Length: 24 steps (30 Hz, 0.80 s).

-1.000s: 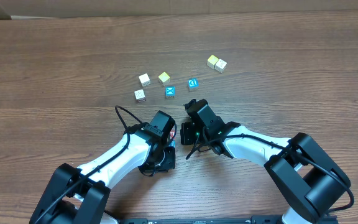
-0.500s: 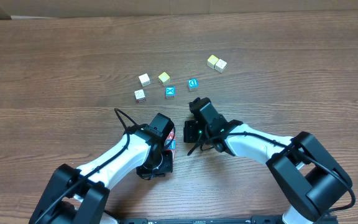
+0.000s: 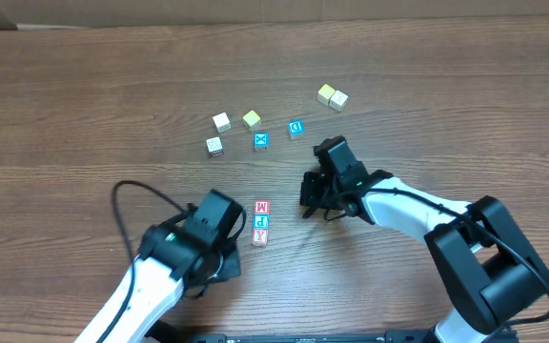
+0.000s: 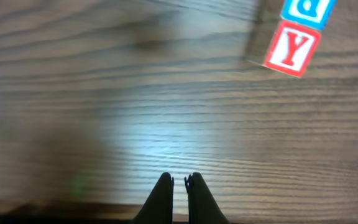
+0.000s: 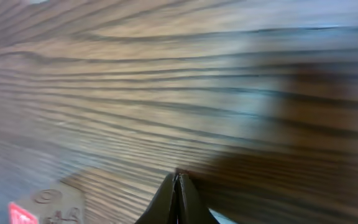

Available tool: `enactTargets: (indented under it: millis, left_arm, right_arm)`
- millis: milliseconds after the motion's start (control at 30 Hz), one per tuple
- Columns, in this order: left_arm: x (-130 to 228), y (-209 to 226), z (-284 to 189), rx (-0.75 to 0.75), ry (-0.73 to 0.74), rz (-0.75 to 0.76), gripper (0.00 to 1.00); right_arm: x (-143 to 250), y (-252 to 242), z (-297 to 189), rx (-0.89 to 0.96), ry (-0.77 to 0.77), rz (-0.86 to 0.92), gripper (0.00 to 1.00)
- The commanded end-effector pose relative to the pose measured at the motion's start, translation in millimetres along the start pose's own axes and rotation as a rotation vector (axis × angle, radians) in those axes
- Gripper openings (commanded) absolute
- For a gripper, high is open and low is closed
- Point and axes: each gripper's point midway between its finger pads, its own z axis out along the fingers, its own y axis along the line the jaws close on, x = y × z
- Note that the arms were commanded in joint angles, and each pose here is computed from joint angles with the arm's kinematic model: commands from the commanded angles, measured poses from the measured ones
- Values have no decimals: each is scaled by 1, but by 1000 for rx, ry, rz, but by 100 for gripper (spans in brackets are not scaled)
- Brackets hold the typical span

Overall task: Flip 3 blocks
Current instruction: 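Open both grippers and pull them back away from the row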

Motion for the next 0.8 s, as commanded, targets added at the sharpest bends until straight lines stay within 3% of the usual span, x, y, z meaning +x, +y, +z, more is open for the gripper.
enactTargets:
  millis: [0,133,333,533,767]
  left_arm:
    - [-18,16,-22,-34,-164,-95,4]
    - [-29,32,-46,-43,-292,-176,4]
    - [-50,58,-101,-94,-457,-237,4]
    - [-67,67,-179,-58,-614,-287,4]
    - [-65,74,-252,18,-756,-328,14]
  right_arm:
    - [-18,-22,-18,63,-55,22,4]
    - [-33,-47,-53,161,-106,60,4]
    - [-53,-61,-121,309,-183,-19,4]
    - [-69,-55,-205,418,-320,-70,16]
    - [-67,-29,-297,371,-482,-119,33]
